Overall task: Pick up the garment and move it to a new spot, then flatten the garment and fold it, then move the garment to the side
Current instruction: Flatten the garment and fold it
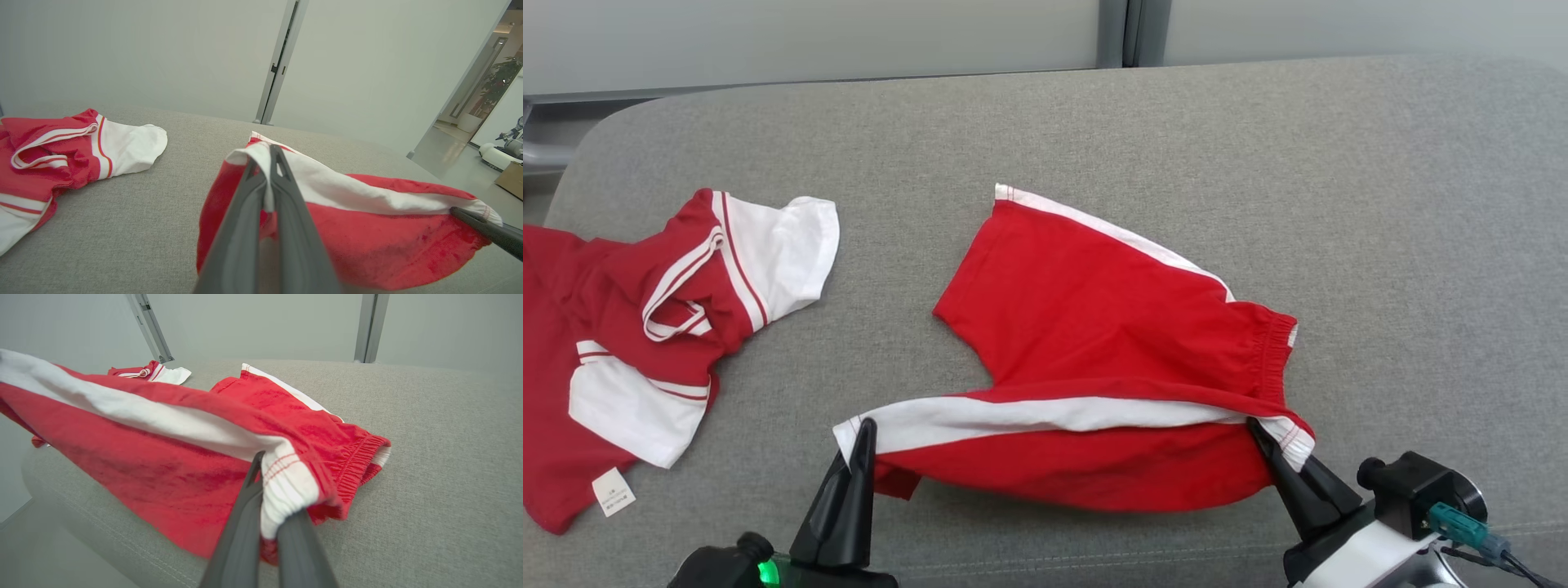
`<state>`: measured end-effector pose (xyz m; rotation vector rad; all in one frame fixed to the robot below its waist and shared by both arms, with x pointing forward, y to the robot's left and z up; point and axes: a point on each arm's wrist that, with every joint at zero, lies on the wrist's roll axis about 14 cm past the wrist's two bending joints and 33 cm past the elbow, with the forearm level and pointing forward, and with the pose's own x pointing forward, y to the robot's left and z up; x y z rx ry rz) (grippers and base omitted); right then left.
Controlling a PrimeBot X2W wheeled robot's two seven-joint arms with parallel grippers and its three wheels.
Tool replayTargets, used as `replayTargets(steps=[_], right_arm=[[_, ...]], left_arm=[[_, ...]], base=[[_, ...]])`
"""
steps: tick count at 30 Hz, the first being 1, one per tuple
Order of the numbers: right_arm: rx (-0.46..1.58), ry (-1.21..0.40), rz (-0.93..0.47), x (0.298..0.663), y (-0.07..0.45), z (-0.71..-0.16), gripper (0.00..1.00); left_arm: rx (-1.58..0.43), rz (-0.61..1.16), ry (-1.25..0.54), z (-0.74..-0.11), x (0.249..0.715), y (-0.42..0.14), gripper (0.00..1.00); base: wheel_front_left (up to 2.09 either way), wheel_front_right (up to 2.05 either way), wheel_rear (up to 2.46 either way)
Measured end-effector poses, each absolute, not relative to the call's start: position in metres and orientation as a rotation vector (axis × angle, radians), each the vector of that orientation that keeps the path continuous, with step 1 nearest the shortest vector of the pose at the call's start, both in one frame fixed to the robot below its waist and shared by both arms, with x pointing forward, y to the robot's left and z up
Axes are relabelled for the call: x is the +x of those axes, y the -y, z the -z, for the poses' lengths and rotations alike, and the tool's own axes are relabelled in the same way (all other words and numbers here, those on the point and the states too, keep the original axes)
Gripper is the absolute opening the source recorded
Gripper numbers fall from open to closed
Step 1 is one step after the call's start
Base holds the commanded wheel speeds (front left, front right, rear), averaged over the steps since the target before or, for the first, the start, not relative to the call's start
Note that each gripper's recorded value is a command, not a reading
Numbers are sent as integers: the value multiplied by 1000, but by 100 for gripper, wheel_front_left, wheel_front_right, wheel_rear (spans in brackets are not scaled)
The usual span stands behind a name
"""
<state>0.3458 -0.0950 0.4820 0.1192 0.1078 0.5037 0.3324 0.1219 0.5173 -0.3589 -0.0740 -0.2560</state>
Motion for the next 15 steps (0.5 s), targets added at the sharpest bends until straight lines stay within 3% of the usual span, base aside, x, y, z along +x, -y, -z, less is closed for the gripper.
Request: replayTargets(steps=[15], right_arm=[[203,-135,-429,376,102,-485,0]], left_arm=[[-289,392,65,-514,415,-108,0]], base=[[0,0,0]])
